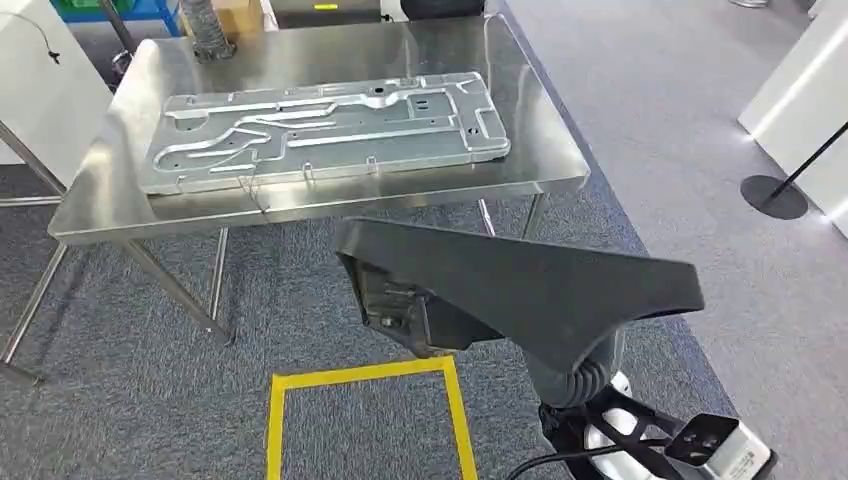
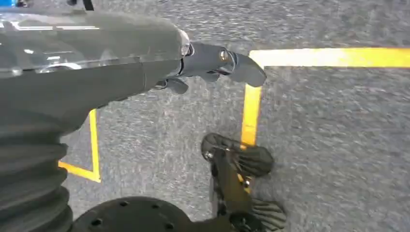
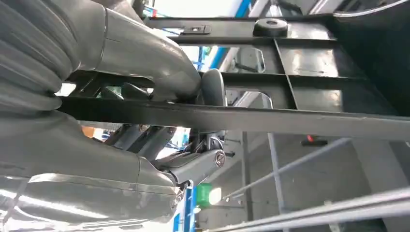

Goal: Take the parts from the cabinet and place them on the table.

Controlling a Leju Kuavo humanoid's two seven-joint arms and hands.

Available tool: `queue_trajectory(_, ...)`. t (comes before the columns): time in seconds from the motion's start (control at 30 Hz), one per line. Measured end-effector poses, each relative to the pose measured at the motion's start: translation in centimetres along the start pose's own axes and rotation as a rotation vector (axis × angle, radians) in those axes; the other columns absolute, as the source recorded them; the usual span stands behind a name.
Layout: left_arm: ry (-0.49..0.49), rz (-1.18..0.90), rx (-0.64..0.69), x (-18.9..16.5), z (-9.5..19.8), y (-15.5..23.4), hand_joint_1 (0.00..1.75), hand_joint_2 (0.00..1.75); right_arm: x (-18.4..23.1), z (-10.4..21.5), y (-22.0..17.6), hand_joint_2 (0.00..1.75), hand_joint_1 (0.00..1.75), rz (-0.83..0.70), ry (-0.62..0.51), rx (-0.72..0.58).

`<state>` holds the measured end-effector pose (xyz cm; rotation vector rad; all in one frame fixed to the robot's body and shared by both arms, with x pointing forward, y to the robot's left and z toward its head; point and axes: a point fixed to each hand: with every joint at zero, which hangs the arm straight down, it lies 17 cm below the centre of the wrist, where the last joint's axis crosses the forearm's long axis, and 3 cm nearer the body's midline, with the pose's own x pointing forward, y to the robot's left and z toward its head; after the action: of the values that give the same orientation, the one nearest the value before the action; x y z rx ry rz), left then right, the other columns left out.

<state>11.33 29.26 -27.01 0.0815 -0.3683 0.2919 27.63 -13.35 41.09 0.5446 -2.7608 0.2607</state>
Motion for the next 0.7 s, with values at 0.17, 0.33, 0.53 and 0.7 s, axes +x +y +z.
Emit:
queue_trajectory(0.17, -0.007, 0.001, -0.002, 0.4, -0.1, -0.2, 0.0, 1.75, 0.1, -0.3, -0.1, 1.75, 1.75, -0.001, -0.008, 0.002)
queue_trajectory(0.33, -0.001, -0.003, -0.003, 0.0, 0.0, -0.2, 0.0, 1.75, 0.2, -0.6, 0.0, 1.75, 1.75, -0.003, -0.019, 0.012)
queue_trajectory(0.53, 0.003, -0.009, -0.001, -0.3, 0.1, -0.2, 0.0, 1.75, 0.4, -1.0, 0.0, 1.75, 1.75, -0.004, -0.033, 0.02)
queue_trajectory(0.7, 0.0, 0.002, -0.002, -0.3, 0.1, -0.3, 0.0, 1.75, 0.7, -1.8, 0.2, 1.75, 1.75, -0.022, -0.059, 0.044)
